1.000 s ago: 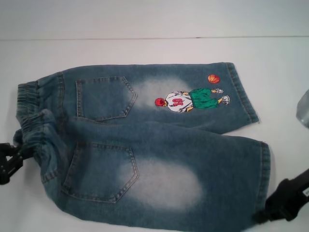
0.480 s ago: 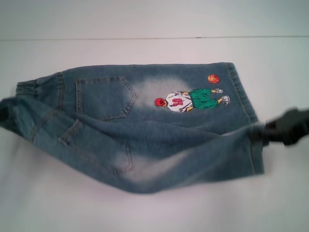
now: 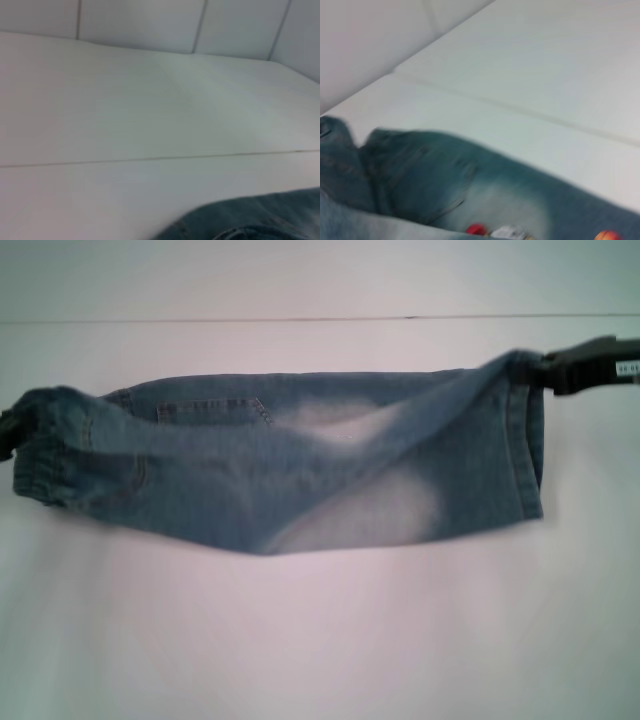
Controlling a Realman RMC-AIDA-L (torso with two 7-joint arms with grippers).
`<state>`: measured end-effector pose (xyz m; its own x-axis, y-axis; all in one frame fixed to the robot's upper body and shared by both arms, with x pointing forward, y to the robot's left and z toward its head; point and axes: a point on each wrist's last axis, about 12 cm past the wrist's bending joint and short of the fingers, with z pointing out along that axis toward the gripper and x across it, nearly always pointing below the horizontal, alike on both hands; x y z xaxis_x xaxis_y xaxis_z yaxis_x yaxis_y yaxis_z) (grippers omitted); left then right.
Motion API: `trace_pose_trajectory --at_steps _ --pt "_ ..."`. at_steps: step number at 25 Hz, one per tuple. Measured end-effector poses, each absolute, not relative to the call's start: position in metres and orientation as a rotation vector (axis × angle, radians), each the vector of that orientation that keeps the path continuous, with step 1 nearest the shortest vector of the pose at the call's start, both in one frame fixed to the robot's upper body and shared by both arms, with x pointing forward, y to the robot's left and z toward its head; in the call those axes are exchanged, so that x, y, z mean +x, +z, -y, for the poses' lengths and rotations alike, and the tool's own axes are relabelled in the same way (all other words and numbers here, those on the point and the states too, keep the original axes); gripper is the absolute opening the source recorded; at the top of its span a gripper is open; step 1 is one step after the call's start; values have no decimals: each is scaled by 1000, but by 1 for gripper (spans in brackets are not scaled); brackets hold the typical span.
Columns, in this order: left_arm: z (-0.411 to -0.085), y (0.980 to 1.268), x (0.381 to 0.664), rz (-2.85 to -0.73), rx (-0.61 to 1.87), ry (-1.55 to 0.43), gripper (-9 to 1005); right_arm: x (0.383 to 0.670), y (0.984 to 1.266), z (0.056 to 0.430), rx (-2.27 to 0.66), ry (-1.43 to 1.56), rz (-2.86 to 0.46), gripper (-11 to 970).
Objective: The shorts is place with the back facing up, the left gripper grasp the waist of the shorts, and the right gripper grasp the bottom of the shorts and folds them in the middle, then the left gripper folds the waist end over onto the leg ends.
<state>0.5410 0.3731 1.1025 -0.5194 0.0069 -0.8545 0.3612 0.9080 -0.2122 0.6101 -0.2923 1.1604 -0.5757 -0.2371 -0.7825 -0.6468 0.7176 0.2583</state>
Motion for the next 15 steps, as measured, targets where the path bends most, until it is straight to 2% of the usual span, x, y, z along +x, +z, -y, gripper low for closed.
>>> trace_pose_trajectory --at_steps 6,15 --pt "-370 1102 562 -2095 181 -376 181 634 1163 288 -575 589 -2123 11" --pt "-366 1091 569 -2133 170 -313 189 657 1143 274 -537 459 -2159 11"
